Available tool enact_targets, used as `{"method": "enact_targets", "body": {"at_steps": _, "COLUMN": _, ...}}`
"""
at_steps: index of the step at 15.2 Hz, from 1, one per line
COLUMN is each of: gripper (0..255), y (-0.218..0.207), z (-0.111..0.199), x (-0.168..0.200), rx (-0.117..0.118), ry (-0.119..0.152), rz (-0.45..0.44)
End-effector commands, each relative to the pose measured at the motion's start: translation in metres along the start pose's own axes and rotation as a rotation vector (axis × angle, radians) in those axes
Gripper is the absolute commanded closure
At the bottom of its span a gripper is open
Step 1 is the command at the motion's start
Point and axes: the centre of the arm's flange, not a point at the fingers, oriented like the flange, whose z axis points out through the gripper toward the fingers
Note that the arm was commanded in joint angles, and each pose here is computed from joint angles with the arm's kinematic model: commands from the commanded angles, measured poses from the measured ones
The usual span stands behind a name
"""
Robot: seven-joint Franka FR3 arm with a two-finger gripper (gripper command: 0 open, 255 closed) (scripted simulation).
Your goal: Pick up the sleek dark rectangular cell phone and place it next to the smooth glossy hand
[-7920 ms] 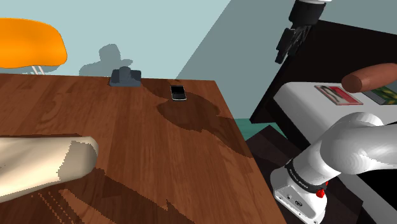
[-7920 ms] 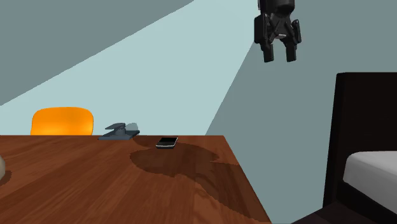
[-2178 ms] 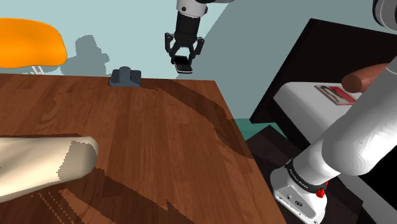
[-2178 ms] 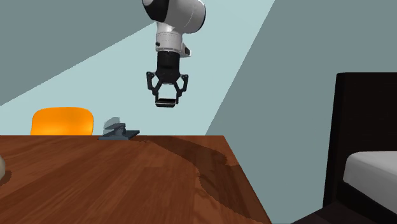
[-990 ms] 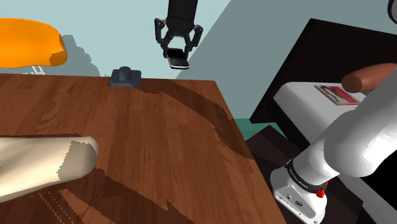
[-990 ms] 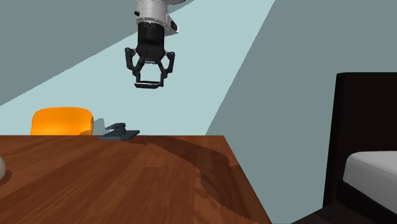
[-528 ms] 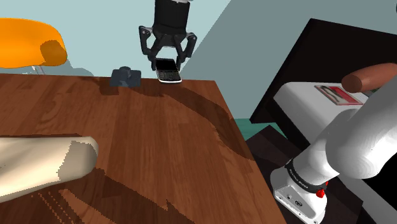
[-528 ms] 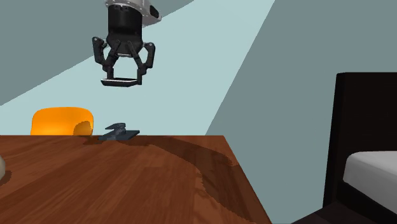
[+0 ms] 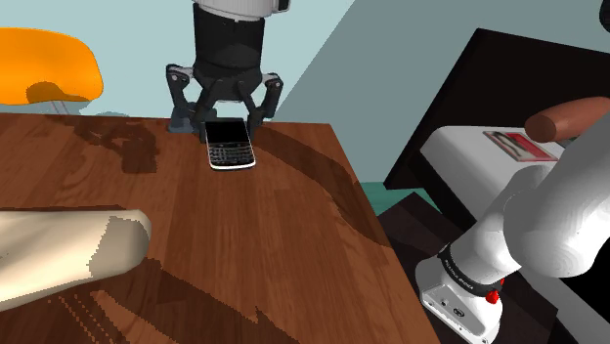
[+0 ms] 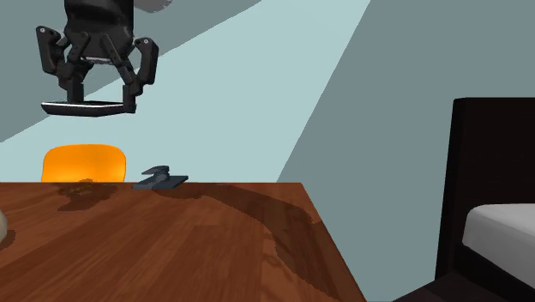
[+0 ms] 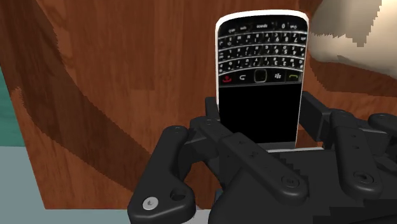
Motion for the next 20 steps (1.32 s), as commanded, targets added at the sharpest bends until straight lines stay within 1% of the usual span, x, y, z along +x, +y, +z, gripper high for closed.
{"method": "enact_targets", "body": {"at_steps": 1, "gripper": 255, "y": -0.012, "z": 0.001, "x": -0.019, "rx": 0.0, "ry": 0.0, "rz": 0.003}}
{"method": "enact_targets", "body": {"at_steps": 4, "gripper": 255, "y": -0.038, "z": 0.003, "x": -0.056, "rx": 0.0, "ry": 0.0, "rz": 0.003}}
{"method": "enact_targets", "body": {"at_steps": 20, "gripper": 255, "y": -0.033, "z": 0.088, "x": -0.054, "rx": 0.0, "ry": 0.0, "rz": 0.003}}
